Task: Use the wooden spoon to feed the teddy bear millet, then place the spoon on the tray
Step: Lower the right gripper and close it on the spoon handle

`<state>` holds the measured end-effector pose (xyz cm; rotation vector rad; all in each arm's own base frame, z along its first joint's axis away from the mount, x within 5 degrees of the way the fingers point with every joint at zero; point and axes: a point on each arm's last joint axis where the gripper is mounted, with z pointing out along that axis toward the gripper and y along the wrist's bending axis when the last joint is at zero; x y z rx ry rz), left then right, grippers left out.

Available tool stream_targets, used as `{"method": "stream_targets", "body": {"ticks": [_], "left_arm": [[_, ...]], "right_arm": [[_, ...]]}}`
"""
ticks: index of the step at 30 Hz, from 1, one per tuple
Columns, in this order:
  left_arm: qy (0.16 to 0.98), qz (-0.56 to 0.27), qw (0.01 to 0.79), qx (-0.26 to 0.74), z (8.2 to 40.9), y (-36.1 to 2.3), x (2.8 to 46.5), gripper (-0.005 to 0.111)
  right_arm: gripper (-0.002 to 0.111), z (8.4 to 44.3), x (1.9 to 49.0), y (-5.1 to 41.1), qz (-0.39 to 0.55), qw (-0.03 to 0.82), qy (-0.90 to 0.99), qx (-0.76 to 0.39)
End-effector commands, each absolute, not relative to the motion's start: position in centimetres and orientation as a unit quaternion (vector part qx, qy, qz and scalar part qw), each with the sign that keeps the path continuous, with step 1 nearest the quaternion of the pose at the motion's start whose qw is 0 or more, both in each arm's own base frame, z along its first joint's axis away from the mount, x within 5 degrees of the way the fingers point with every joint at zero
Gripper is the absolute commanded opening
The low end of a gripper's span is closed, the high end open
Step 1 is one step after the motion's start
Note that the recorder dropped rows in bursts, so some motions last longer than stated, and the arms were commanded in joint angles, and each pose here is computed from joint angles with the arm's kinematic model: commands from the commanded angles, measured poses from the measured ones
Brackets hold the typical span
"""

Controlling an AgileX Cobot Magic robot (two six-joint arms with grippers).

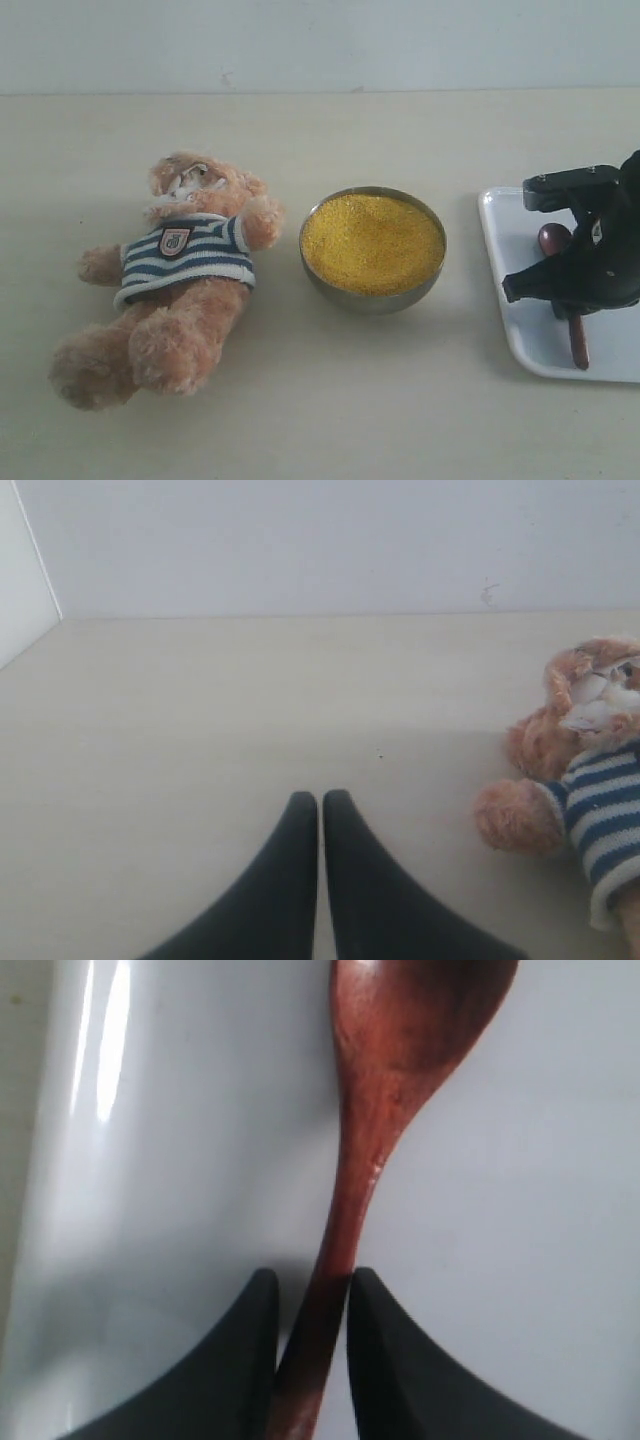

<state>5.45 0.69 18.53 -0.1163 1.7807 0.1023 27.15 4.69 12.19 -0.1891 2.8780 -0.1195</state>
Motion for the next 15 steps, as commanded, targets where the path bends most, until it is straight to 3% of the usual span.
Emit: {"method": "stream_targets", "body": {"ticks": [1, 15], "left_arm": [[0.772, 0.044, 0.632, -0.051, 18.72, 0.68, 5.42, 0.004], [0.772, 0.044, 0.632, -0.051, 18.72, 0.68, 5.42, 0.004]], "right_arm": [[0.023, 13.01, 26.71, 4.18, -0.067, 0.125, 0.985, -0.095], [0.023, 13.12, 26.52, 4.10, -0.070, 0.114, 0.987, -0.090]]}}
